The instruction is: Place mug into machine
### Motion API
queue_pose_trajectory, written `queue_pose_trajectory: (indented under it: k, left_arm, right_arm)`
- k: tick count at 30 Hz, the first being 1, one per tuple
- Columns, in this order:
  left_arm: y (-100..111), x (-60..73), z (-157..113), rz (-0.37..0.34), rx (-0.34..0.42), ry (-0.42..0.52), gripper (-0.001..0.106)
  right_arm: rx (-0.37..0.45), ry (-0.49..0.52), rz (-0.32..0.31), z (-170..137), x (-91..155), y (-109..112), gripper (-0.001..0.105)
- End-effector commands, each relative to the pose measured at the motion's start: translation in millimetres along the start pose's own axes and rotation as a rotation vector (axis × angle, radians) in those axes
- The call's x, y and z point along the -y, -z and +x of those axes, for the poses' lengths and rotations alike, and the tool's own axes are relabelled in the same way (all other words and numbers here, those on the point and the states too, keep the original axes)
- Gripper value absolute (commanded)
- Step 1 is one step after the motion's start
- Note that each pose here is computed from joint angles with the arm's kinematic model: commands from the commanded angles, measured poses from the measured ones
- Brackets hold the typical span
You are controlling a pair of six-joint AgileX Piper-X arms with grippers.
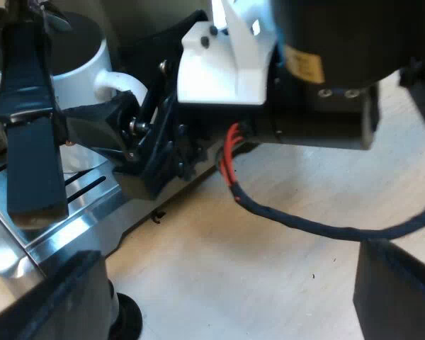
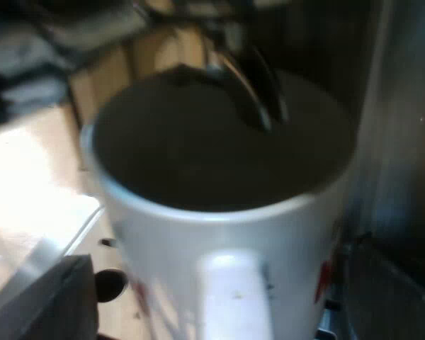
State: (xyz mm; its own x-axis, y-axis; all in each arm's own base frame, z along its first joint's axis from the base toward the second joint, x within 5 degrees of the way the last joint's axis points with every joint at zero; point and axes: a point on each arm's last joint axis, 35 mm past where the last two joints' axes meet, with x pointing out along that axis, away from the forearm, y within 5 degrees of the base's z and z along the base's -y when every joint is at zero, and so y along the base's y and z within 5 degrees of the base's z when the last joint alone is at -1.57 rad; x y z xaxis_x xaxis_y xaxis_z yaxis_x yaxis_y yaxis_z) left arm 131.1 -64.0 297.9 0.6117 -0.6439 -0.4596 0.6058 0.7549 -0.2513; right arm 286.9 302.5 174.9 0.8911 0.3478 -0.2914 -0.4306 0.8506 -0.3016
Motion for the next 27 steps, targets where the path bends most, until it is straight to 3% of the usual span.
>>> queue_pose_trajectory:
  k: [1,6,10,14,21,26,27]
  left_arm:
    - [0.0,0.9,-0.2,-0.01,-0.004,0.013,0.071]
    - [0.0,0.9,-0.2,-0.01,-0.004,0.013,0.071]
    - [0.0,0.9,-0.2,-0.01,-0.004,0.013,0.071]
    - [0.0,0.9,-0.2,-0.01,-0.004,0.013,0.071]
    - [0.0,1.2,-0.2,-0.01,-0.004,0.022,0.071]
    - [0.1,2.4,-0.3,-0.013,-0.007,0.055,0.071]
    - [0.1,2.4,-0.3,-0.013,-0.007,0.055,0.071]
  right_arm:
    - [-0.013,-0.003,-0.014,-9.8,1.7,-14.2,0.072]
    - [-0.078,-0.027,0.017,-28.0,-0.1,-21.0,0.072]
    - [-0.069,0.033,0.039,-50.4,1.3,-25.6,0.072]
    - [-0.062,0.005,0.021,-76.4,-2.4,-27.1,0.072]
    - [-0.039,0.047,-0.021,-131.4,-6.0,-44.8,0.072]
    - [-0.019,0.015,-0.028,-153.7,-3.9,-56.6,0.072]
    - [0.012,-0.022,-0.032,-173.1,-2.5,-66.9,0.072]
